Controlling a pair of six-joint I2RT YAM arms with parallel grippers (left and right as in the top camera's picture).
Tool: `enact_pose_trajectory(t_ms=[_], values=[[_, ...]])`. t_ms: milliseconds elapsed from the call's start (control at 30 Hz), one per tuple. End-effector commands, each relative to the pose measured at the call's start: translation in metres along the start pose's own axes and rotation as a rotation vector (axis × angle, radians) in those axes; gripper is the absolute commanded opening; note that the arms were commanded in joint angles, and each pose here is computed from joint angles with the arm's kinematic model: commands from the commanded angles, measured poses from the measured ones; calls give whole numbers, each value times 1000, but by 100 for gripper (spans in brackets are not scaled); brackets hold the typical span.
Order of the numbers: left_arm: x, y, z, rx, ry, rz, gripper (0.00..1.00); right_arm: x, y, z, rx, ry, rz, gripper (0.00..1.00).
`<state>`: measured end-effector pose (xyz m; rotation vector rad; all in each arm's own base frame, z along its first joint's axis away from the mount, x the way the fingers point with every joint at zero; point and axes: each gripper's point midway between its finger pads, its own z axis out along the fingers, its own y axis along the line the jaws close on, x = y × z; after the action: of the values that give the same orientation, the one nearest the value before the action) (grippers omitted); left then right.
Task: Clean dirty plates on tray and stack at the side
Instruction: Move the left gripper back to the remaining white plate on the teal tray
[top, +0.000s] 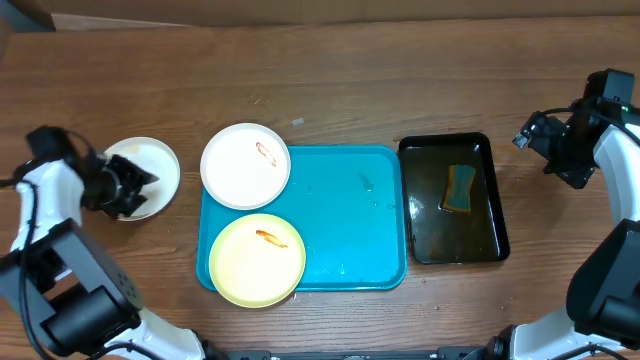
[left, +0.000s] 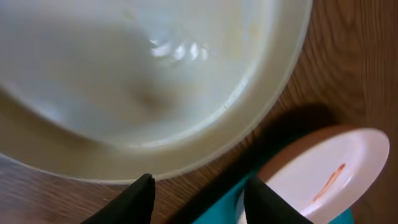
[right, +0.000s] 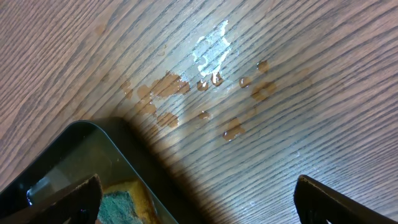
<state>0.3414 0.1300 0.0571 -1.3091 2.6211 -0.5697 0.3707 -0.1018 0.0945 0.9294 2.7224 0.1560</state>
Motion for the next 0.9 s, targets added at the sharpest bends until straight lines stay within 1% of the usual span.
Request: enact_pose_trajectory(t_ms=[0,67,133,200,267,400,533,700,867], values=[[20,-35,4,-2,21,157,47,-6,4,-5,-17,-19,3,100],[31,-44,13,-72,17,232,47,-6,4,-5,-17,-19,3,100],[39,-50,20,-142,1,290,49,-6,4,-5,-17,-19,3,100],[44,-53,24,-222,-33,315,51,-6,4,-5,-17,-19,3,100],[48,-57,27,-253,-52,327,54,-6,4,-5,-17,-19,3,100],[60,-67,33,-261,-46,376,55,-6,4,-5,-17,-19,3,100],[65,-71,36,-266,-46,398,52,-6,4,-5,-17,-19,3,100],[68,-65,43,-270,-40,400,46,-6,4,-5,-17,-19,3,100],[71,-56,51,-283,-37,399,44,-6,4,-5,-17,-19,3,100]])
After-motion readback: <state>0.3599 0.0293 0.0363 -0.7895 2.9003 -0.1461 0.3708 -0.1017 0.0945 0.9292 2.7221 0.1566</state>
